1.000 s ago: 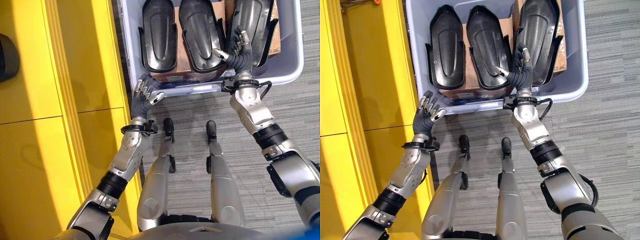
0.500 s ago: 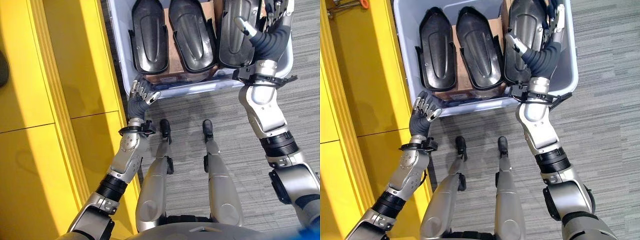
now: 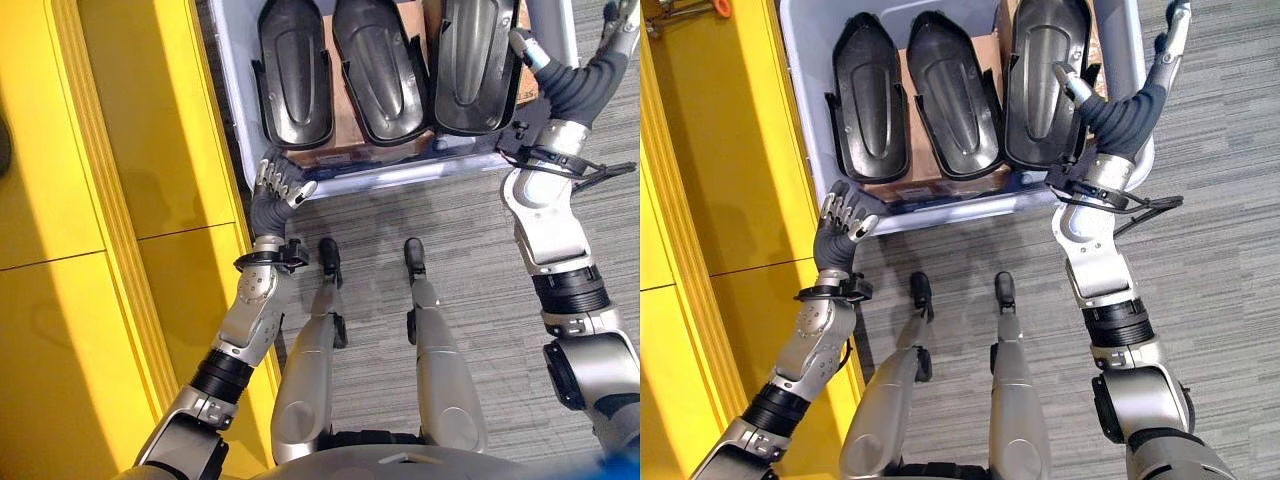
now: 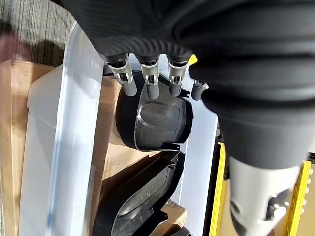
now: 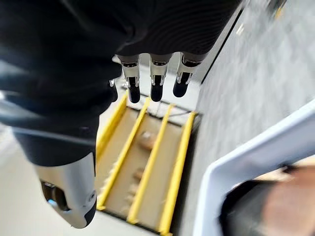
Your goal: Move parts from the plastic box to the shelf.
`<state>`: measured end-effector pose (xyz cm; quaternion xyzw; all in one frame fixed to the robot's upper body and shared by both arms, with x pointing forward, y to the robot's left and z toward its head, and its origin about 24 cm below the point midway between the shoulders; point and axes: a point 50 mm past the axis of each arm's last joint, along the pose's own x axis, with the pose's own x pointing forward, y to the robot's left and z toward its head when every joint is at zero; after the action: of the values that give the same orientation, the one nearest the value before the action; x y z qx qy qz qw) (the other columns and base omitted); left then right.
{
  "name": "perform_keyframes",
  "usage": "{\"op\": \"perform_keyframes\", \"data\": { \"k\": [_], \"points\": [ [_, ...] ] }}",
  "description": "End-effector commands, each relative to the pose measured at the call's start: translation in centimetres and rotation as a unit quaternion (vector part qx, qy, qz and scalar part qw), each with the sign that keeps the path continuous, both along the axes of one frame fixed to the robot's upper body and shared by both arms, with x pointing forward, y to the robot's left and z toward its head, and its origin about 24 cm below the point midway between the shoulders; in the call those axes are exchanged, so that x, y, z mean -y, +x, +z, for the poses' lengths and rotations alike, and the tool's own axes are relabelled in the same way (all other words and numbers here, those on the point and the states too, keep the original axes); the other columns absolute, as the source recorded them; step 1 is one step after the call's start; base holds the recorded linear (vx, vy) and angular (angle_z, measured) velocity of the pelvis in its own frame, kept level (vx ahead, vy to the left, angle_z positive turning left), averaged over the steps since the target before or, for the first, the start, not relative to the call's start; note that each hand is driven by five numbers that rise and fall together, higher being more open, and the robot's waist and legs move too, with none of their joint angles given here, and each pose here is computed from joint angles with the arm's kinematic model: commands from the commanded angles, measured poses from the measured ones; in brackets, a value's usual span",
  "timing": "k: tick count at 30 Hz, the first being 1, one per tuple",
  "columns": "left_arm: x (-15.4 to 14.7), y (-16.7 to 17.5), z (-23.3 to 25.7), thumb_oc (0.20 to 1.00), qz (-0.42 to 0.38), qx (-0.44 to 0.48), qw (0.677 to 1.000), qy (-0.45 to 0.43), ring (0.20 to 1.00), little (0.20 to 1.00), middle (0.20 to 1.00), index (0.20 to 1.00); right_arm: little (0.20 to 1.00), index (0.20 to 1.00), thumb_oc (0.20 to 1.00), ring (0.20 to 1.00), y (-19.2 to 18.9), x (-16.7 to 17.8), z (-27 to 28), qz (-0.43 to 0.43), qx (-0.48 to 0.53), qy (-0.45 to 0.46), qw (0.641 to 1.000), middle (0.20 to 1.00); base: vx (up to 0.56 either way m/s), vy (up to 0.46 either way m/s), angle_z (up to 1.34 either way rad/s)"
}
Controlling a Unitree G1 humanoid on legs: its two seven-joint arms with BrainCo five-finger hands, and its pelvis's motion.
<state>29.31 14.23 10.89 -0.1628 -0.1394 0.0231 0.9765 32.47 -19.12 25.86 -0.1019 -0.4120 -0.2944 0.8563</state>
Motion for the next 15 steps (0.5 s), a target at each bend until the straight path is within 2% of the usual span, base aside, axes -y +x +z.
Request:
{"op": "perform_keyframes", "data": {
  "k": [1, 7, 15],
  "points": [
    [-0.5, -0.5, 1.5, 1.0, 0.01, 0.052, 0.999, 0.005, 1.0, 1.0, 1.0, 1.0, 1.0, 1.0, 1.0, 1.0, -0.8, 0.5, 1.9, -0.024, 0.051, -0.011, 0.998, 1.0, 0.0, 0.0, 0.0],
    [-0.4, -0.4, 1.3, 1.0, 0.006, 0.048, 0.999, 0.009, 1.0, 1.0, 1.0, 1.0, 1.0, 1.0, 1.0, 1.0, 0.8, 1.4, 1.6, -0.056, 0.009, -0.022, 0.998, 1.0, 0.0, 0.0, 0.0],
    [0.1, -0.3, 1.5, 1.0, -0.009, 0.052, 0.999, 0.008, 1.0, 1.0, 1.0, 1.0, 1.0, 1.0, 1.0, 1.0, 1.9, 1.2, 1.6, -0.047, -0.021, -0.034, 0.998, 1.0, 0.01, -0.02, -0.05]
  ]
}}
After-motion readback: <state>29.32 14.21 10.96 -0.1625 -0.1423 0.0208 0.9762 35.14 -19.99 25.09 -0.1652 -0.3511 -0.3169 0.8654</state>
